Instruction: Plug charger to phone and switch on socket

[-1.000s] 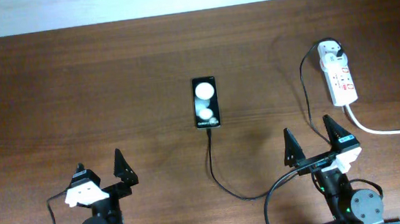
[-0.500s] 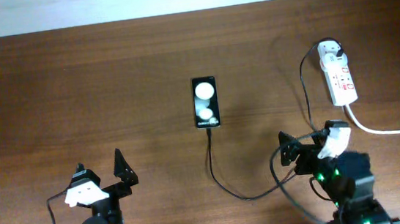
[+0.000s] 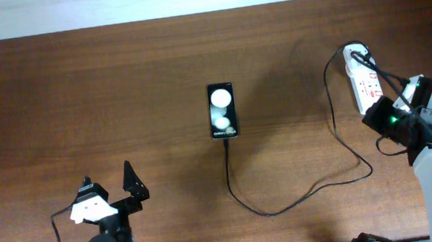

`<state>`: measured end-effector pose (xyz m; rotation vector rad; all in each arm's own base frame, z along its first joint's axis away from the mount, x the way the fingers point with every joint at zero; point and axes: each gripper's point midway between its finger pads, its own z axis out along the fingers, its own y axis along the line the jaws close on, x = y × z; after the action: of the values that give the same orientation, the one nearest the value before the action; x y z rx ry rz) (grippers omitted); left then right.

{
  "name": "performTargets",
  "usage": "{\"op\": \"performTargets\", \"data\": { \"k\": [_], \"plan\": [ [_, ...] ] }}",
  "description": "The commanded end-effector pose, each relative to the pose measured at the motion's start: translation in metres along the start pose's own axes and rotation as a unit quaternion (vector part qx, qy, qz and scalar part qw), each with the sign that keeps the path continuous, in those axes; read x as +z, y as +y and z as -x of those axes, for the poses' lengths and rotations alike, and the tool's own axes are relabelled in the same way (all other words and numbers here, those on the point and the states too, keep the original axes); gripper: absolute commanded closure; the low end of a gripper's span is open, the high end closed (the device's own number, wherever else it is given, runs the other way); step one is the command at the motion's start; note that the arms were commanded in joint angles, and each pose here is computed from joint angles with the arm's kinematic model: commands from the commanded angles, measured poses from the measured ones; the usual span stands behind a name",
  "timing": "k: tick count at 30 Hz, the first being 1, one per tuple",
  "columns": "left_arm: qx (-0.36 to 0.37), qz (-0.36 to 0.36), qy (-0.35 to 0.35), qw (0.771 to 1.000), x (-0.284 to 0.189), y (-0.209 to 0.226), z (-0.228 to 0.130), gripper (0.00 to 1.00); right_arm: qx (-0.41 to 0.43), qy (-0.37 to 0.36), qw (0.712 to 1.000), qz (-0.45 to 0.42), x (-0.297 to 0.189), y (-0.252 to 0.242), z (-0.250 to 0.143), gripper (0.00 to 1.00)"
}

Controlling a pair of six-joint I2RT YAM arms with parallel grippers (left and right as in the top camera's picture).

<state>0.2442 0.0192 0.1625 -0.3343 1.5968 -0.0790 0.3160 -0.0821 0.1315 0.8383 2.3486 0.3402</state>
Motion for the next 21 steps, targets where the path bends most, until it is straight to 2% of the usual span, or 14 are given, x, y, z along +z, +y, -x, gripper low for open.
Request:
{"op": "performTargets", "data": {
  "k": [1, 2, 4, 6, 9, 10, 12, 16, 21],
  "plan": [
    [-0.001, 0.004, -0.001, 1.000, 0.000, 0.002, -0.001, 0.01, -0.014, -0.028, 0.999, 0.006, -0.018, 0.013, 0.028, 0.96],
    [-0.001, 0.004, -0.001, 1.000, 0.000, 0.002, -0.001, 0.01, -0.009, -0.030, 0.999, 0.003, -0.022, 0.014, 0.036, 0.96],
    [-0.001, 0.004, -0.001, 1.000, 0.000, 0.002, -0.001, 0.01, 0.055, -0.004, 0.998, -0.042, -0.025, 0.004, 0.054, 0.96],
    [-0.001, 0.004, -0.001, 1.000, 0.000, 0.002, -0.001, 0.01, 0.107, 0.035, 0.992, -0.061, -0.009, -0.001, 0.071, 0.96],
    [-0.001, 0.004, -0.001, 1.000, 0.000, 0.002, -0.001, 0.01, 0.192, 0.081, 0.975, -0.083, 0.036, -0.015, 0.075, 0.96],
    [-0.001, 0.004, -0.001, 1.000, 0.000, 0.002, -0.001, 0.01, 0.202, 0.080, 0.973, -0.083, 0.049, -0.018, 0.079, 0.96],
    [-0.001, 0.004, -0.001, 1.000, 0.000, 0.002, -0.001, 0.01, 0.207, 0.057, 0.976, -0.030, 0.070, -0.005, 0.099, 0.96],
    [-0.001, 0.004, -0.001, 1.000, 0.000, 0.002, -0.001, 0.01, 0.231, 0.012, 0.972, -0.039, 0.085, -0.014, 0.120, 0.96],
    [-0.001, 0.004, -0.001, 1.000, 0.000, 0.002, -0.001, 0.01, 0.287, 0.022, 0.956, -0.056, 0.110, -0.030, 0.113, 0.96]
  ]
}}
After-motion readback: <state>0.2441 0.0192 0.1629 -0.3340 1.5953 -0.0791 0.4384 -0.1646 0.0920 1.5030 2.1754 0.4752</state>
